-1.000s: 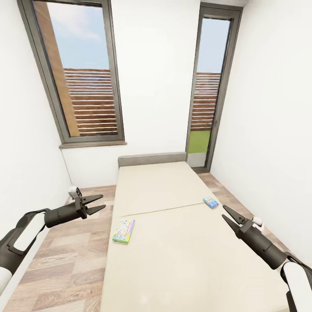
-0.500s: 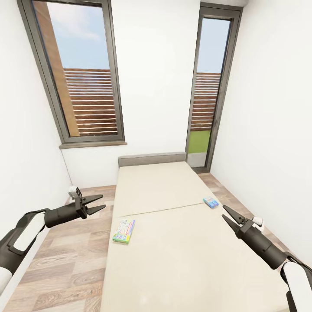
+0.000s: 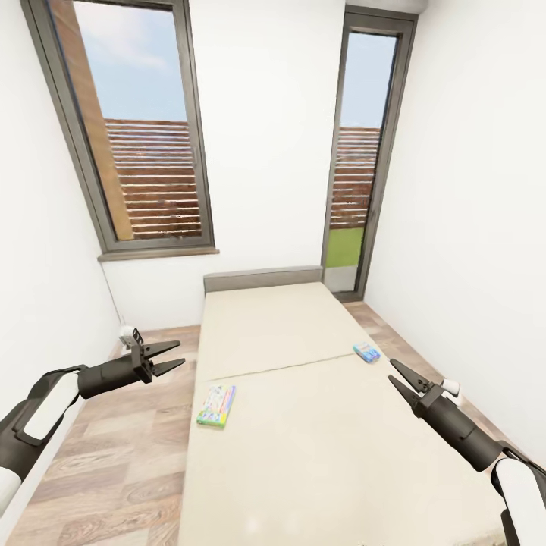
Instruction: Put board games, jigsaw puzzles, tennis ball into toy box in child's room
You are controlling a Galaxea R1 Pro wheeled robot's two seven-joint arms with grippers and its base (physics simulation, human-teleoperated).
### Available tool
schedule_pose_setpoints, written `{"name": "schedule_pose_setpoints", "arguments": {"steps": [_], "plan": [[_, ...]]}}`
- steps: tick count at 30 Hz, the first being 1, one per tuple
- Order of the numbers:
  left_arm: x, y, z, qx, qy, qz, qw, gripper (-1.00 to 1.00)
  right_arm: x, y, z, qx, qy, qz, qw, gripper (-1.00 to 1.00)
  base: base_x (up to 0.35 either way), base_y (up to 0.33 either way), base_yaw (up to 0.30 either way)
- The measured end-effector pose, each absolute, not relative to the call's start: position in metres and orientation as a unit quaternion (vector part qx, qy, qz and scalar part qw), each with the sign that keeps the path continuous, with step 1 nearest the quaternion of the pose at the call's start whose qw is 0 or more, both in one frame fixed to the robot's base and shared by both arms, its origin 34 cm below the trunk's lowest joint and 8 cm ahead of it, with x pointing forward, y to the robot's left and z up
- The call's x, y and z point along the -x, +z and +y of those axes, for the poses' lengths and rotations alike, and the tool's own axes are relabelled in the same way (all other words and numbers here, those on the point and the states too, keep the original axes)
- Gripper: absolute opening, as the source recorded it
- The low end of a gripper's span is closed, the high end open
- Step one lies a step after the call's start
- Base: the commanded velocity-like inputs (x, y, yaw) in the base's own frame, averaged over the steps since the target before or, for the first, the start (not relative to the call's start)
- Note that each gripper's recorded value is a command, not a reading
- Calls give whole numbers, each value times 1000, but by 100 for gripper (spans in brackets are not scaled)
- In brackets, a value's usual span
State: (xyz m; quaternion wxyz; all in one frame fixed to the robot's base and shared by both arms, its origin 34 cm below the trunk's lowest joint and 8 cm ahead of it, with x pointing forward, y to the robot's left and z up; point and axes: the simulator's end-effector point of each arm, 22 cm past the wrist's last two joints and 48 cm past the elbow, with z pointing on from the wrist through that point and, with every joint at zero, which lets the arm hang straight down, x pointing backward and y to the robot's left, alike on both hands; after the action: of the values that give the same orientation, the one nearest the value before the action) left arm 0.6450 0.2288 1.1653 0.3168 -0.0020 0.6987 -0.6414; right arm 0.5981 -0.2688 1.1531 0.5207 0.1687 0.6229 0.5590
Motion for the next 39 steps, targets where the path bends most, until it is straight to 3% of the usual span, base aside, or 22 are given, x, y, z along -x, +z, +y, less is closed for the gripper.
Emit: {"name": "schedule_pose_setpoints", "arguments": {"steps": [24, 39], "plan": [[-645, 1166, 229, 2, -642, 698, 317, 100, -598, 1153, -269, -169, 559, 623, 521, 100, -42, 251, -244], [-645, 1166, 229, 2, -642, 698, 317, 100, -598, 1153, -269, -169, 559, 623, 520, 100, -58, 51, -40]]}}
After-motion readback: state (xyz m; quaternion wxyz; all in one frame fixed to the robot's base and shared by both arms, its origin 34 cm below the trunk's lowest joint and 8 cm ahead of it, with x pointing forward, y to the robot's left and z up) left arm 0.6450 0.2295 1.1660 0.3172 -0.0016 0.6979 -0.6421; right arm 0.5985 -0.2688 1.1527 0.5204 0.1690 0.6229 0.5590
